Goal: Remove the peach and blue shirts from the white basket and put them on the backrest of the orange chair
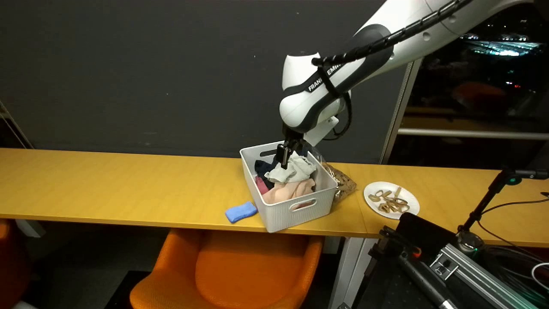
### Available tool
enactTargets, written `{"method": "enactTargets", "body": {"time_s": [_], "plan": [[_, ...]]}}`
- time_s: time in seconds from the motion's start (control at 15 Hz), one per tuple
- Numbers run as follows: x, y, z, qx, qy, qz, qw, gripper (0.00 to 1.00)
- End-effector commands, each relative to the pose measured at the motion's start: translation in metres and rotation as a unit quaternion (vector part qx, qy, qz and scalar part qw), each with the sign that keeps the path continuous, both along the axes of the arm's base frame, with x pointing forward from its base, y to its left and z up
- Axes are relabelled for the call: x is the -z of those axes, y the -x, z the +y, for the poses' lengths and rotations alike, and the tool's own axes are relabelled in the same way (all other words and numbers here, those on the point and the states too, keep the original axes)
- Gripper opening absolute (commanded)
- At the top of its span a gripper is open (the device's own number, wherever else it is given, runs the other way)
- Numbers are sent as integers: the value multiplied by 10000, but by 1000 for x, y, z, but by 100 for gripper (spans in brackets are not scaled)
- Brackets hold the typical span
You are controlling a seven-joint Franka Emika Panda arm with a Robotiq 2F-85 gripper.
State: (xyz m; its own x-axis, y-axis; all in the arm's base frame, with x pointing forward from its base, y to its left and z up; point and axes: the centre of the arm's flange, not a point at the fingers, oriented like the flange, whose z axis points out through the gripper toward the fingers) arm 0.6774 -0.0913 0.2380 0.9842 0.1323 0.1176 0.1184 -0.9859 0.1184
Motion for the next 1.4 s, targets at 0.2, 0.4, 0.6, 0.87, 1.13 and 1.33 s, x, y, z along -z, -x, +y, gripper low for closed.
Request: {"method": "enactTargets", "body": {"time_s": [0.2,0.4,0.6,0.87,1.13,1.33], "plan": [[19,-14,-4,-116,86,106,9998,100],[41,-33,-14,-93,181,92,9997,100],[61,-60,-23,-115,342,-6,9993,100],[89,-89,-18,-207,390,158,9989,100],[109,-84,-14,-238,547,650,9961,100],[127,-88,-25,-262,622,848,9941,100]]}}
